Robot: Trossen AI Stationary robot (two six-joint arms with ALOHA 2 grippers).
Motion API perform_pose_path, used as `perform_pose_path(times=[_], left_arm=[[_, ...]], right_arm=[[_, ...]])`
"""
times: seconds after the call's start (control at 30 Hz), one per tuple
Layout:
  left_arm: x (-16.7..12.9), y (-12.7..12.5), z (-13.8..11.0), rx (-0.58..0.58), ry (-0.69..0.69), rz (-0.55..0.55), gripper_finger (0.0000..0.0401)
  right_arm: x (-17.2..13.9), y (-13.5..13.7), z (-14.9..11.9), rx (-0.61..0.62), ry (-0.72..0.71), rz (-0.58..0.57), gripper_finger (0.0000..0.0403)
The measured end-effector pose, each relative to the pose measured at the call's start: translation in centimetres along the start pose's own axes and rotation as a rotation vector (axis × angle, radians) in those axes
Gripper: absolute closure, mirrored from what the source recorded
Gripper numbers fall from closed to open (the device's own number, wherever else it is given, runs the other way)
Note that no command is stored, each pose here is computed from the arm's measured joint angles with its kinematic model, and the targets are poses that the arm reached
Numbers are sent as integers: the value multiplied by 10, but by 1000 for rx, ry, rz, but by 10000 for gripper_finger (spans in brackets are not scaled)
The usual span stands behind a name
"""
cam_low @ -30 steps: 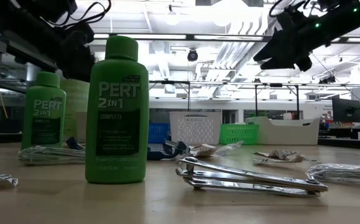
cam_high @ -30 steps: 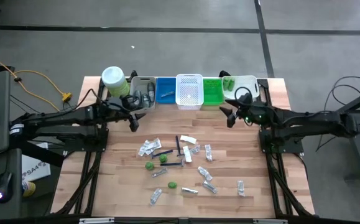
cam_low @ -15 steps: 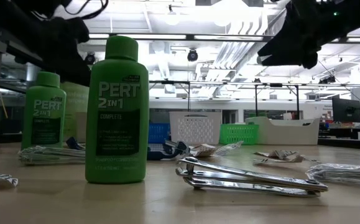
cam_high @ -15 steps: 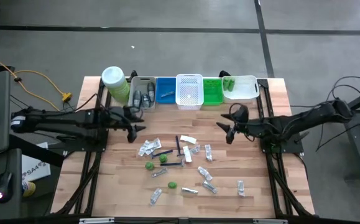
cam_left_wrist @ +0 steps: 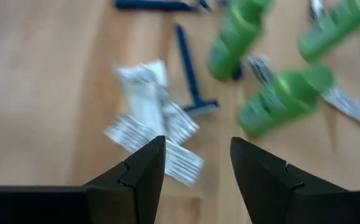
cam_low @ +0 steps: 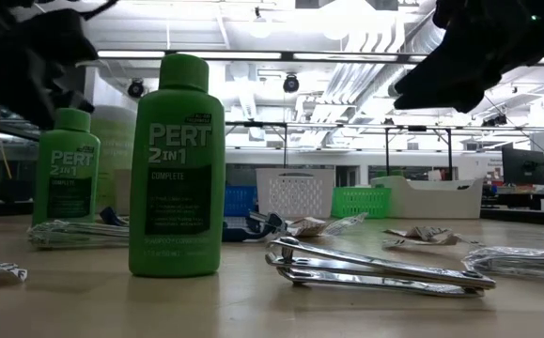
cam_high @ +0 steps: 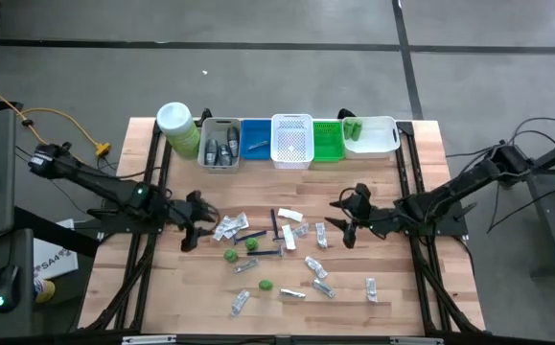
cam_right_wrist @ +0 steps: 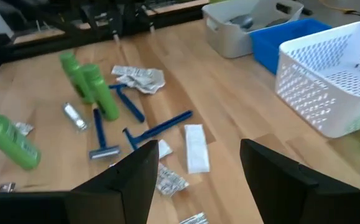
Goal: Pick & Place Travel size toiletries
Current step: Put the top left green shampoo into the right white bin
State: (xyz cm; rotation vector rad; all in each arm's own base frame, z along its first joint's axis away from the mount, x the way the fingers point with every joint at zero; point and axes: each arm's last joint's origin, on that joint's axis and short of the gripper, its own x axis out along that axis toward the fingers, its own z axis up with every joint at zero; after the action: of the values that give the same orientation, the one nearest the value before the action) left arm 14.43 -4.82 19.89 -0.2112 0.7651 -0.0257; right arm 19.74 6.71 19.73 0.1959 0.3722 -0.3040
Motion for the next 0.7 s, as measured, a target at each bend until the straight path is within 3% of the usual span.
perform_pose_path(times=[0.13, 0.43, 0.7], left_arm=[[5, -15, -8, 69, 65, -72, 220], [19, -45, -15, 134, 75, -185, 220], [41, -59, -32, 79, 140, -78, 220]], right_arm=[[3, 5, -6, 9, 17, 8, 183], [3, 13, -13, 5, 39, 33, 183], [-1, 18, -15, -6, 21, 37, 183]])
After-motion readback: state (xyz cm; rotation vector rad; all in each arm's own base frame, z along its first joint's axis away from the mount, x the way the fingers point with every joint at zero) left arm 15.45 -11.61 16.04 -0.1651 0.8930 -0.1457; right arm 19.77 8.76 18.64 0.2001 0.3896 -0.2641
